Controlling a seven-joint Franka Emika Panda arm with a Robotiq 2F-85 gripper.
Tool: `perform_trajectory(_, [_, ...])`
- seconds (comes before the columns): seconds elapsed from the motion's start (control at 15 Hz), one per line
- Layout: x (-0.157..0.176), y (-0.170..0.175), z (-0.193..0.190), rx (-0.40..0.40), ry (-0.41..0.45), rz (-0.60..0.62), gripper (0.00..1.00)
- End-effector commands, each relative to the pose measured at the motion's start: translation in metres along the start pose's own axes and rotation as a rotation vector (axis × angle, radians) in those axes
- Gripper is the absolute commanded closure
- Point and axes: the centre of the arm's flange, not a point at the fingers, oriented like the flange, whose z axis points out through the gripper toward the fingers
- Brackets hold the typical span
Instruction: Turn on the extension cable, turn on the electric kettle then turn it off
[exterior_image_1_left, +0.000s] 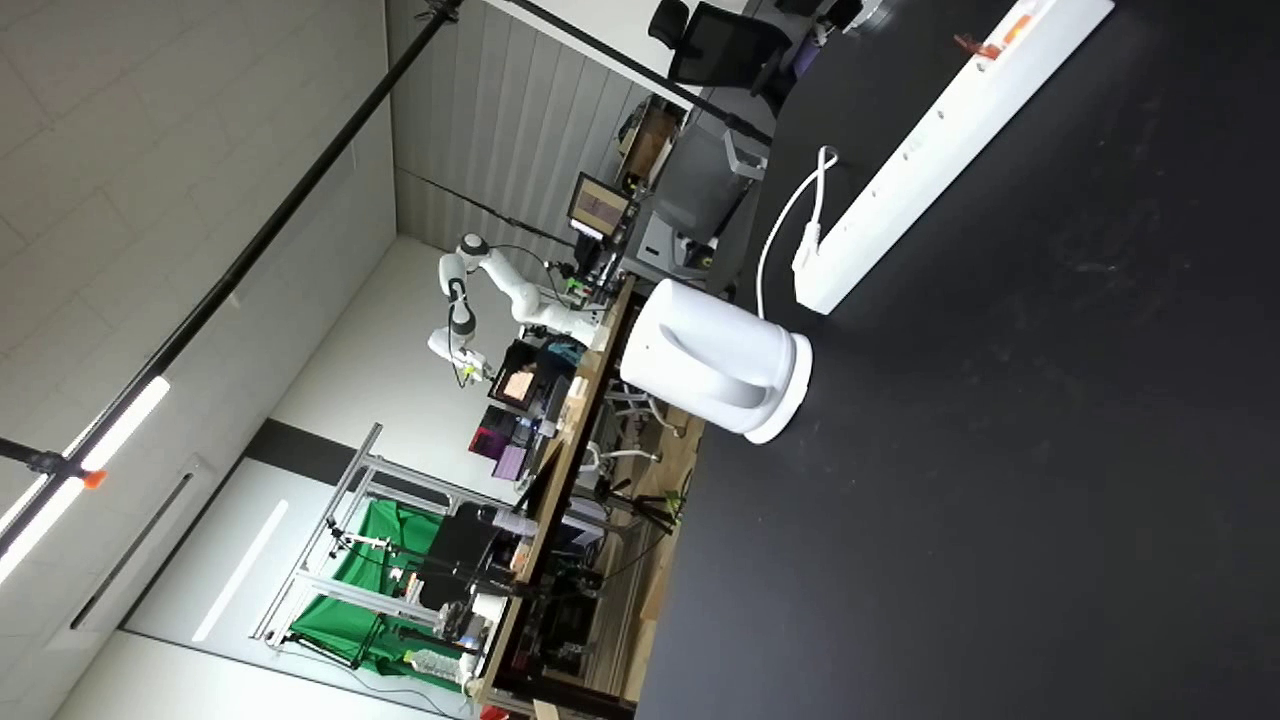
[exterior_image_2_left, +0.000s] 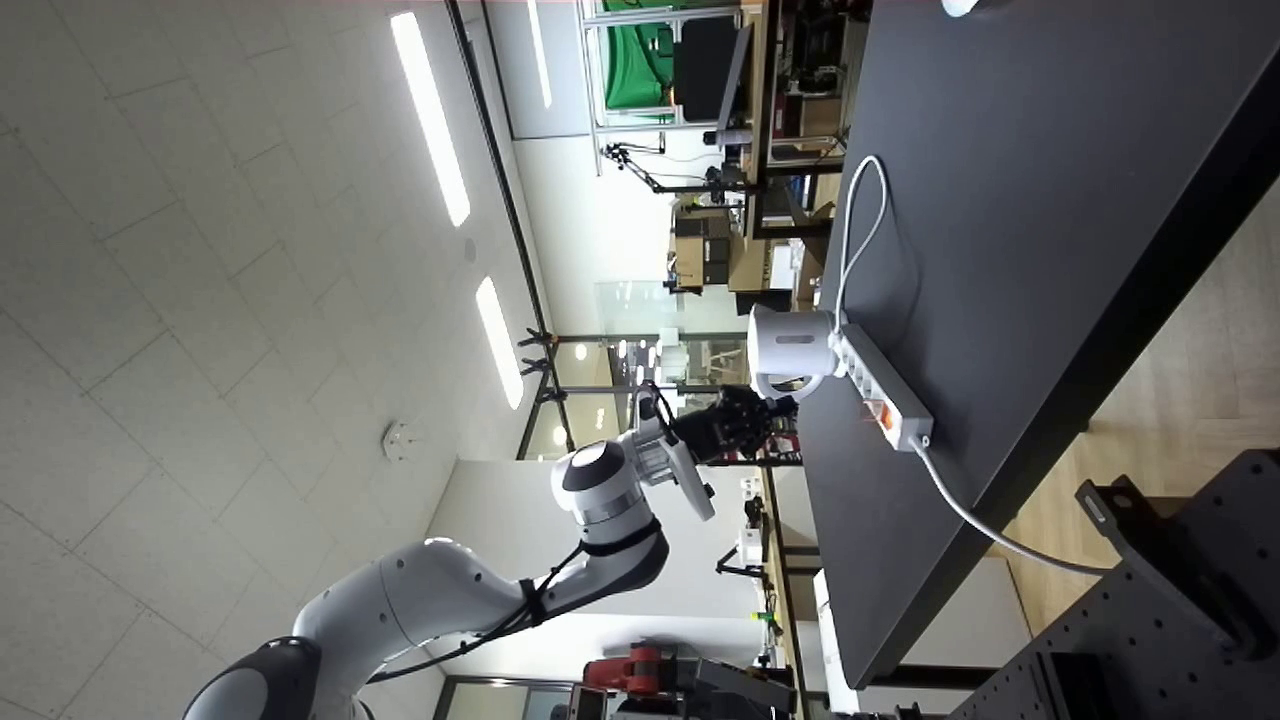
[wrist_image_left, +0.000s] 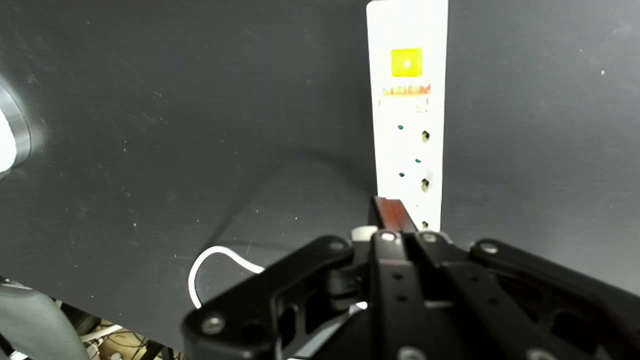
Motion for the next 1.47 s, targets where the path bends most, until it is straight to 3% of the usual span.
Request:
perform_trajectory(0.0, [0.023,0.002,-0.005,0.025,0.07,0.023,1.0])
perform_trajectory(0.6, [0.118,-0.018,-0.024,0.024,0.209,0.027,1.0])
perform_trajectory(1.13, [0.213,-0.037,-0.071,0.011,0.217,0.029,1.0])
perform_trajectory(1.4, [0.242,-0.055,-0.089,0.018,0.216,0.031,1.0])
